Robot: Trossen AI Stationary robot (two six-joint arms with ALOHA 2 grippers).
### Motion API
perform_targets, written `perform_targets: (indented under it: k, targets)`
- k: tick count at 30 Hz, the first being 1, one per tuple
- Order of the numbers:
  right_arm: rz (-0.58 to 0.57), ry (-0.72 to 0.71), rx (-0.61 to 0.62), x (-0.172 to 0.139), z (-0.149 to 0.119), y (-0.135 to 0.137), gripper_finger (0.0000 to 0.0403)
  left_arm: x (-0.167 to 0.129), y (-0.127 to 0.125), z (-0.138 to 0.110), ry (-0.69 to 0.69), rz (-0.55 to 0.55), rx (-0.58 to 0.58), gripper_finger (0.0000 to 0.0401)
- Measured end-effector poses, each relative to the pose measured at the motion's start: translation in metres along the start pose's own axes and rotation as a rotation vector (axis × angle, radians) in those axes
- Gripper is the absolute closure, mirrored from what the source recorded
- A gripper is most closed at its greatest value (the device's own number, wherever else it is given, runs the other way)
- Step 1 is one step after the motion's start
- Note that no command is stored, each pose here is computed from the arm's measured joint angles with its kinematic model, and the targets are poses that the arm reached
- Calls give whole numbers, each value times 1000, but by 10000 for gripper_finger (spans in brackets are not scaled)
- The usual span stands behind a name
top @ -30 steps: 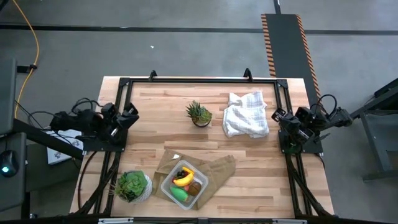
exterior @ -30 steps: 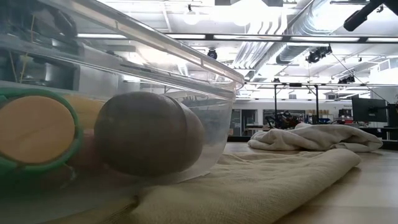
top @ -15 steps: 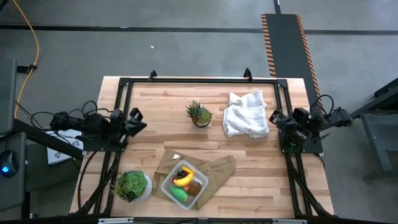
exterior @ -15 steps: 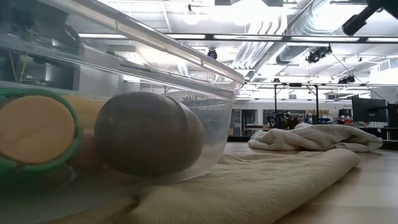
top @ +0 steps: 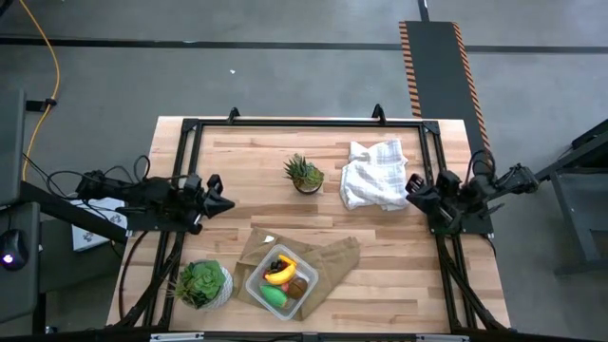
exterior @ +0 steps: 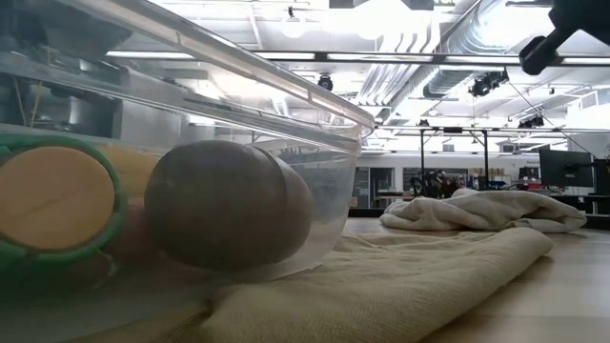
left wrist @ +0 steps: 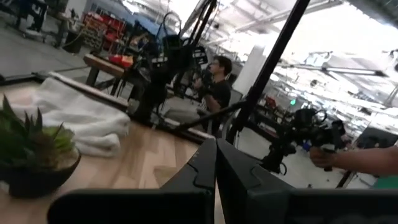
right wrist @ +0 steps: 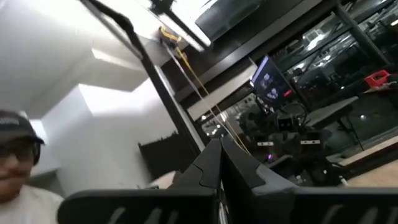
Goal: Pick and placing Produce into tupperware
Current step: Return to Home Position
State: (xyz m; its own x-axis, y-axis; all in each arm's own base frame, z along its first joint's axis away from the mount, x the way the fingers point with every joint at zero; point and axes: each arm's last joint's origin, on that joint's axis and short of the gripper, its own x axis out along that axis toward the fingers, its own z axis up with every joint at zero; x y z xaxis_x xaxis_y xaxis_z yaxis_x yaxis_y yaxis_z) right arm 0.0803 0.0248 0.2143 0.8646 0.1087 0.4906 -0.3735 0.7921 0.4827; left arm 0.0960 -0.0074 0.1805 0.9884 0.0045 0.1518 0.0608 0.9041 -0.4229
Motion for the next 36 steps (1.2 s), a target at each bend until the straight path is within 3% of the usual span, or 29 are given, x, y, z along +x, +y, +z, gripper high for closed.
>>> perform_targets:
  k: [9, 20, 30, 36]
  targets:
    - [-63, 11, -127, 1, -1, -7, 403, 0, 4, -6, 57, 51, -20, 401]
    - [-348, 23, -275, -2, 3, -38, 403, 0, 5, -7, 66, 72, -15, 401]
    - [-312, 279, -221, -12, -3, -60, 403, -1, 4, -10, 111, 37, 38, 401]
    - [-288, 312, -226, -15, 0, -63, 403, -1, 4, -11, 117, 27, 69, 401]
